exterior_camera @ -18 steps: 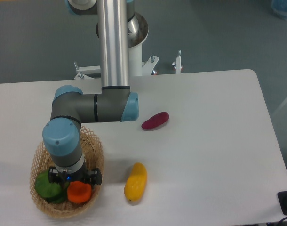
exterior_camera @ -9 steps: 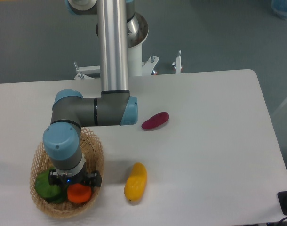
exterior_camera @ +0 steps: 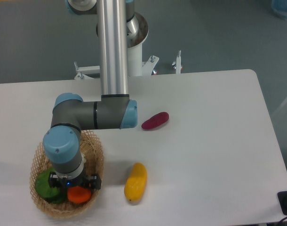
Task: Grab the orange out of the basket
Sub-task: 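Close the gripper around the orange inside the basket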
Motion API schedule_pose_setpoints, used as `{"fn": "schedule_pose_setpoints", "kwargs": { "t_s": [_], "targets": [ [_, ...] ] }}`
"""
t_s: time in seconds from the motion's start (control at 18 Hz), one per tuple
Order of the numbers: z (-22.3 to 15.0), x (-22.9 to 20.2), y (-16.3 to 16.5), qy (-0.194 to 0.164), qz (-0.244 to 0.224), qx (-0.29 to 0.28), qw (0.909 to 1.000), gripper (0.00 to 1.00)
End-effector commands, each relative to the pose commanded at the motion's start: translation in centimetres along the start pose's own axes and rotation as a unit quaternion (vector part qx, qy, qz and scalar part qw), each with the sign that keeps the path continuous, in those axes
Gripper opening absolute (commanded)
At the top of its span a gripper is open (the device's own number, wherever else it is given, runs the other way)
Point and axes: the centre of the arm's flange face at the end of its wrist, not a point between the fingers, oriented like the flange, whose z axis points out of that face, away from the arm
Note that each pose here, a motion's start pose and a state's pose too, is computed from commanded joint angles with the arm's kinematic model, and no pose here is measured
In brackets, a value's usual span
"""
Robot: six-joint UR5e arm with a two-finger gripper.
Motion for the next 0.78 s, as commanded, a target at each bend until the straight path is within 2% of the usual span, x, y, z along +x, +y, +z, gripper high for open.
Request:
{"fn": "schedule_pose_setpoints", "kwargs": {
  "t_s": [0.39, 0.61, 0.78],
  "targets": [
    [-0.2, 0.4, 0.0, 0.001, 0.005, 0.002, 1.0000, 0.78],
    [-0.8, 0.5, 0.0, 0.001, 0.009, 0.006, 0.9999, 0.77],
    [-3.1, 0.7, -0.1, -0.001, 0.012, 0.022, 0.9997, 0.77]
  ]
}}
